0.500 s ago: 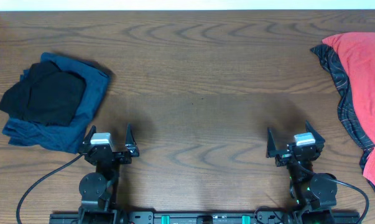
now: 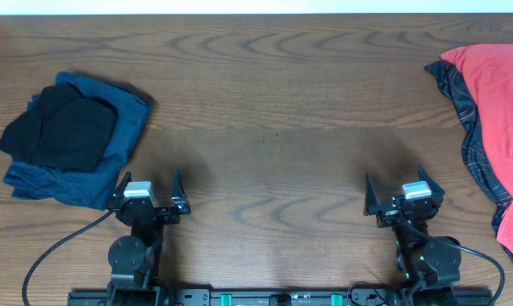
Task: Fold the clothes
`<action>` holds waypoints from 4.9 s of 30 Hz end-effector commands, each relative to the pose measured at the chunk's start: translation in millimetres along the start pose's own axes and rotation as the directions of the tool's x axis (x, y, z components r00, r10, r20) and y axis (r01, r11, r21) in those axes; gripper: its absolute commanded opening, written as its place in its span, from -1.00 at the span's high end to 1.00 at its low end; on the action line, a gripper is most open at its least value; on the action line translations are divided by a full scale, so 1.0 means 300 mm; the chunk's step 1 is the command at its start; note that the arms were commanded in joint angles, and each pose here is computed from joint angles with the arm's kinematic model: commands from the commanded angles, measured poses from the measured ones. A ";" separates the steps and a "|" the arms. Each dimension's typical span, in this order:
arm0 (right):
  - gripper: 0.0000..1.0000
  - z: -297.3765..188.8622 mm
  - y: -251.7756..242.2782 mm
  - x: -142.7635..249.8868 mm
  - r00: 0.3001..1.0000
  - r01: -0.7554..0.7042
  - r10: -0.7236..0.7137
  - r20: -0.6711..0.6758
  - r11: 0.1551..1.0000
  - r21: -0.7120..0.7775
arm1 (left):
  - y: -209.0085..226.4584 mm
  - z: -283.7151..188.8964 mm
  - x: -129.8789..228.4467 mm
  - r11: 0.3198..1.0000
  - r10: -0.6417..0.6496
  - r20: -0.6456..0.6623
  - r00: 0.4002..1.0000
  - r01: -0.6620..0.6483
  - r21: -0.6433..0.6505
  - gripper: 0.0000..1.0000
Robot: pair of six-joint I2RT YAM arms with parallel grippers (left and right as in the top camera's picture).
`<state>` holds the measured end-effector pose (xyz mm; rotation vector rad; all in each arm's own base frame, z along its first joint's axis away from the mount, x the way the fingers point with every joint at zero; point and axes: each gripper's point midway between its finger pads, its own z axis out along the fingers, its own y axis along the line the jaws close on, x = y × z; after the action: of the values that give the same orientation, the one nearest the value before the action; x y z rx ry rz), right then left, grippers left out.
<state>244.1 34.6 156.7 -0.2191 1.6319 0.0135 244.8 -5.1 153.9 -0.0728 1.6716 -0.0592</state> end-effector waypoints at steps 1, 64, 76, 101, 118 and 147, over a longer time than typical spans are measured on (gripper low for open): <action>-0.98 -0.001 -0.004 0.000 1.000 0.014 -0.014 0.001 1.000 0.004 | 0.012 0.002 0.058 1.000 0.020 -0.053 0.998 -0.021 -0.014 -0.96; -0.99 0.069 -0.097 -0.027 0.691 -0.203 0.297 -0.659 0.955 0.217 | -0.085 0.029 -0.054 0.995 -0.063 -0.517 0.853 0.095 0.036 -0.96; -0.91 -0.230 -0.586 0.236 0.558 0.114 0.787 -0.265 0.243 0.963 | -0.082 0.027 -0.028 0.995 -0.062 -0.547 0.835 0.093 0.029 -0.96; -0.29 -0.490 -0.838 0.592 0.372 0.125 0.904 0.208 -0.271 0.954 | -0.086 0.026 -0.026 0.995 -0.062 -0.550 0.833 0.097 0.035 -0.96; -0.27 -0.372 -0.854 0.611 0.323 -0.017 0.933 0.158 -0.161 0.987 | -0.086 0.026 -0.025 0.995 -0.062 -0.551 0.832 0.097 0.034 -0.96; 0.30 -0.374 -0.848 0.606 0.316 -0.008 0.940 0.127 -0.131 0.991 | -0.086 0.026 -0.026 0.995 -0.061 -0.551 0.833 0.096 0.035 -0.96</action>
<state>162.7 -251.4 7.1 1.9718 2.0471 -0.4962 251.8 -28.8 154.3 -0.0808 2.2631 -0.1931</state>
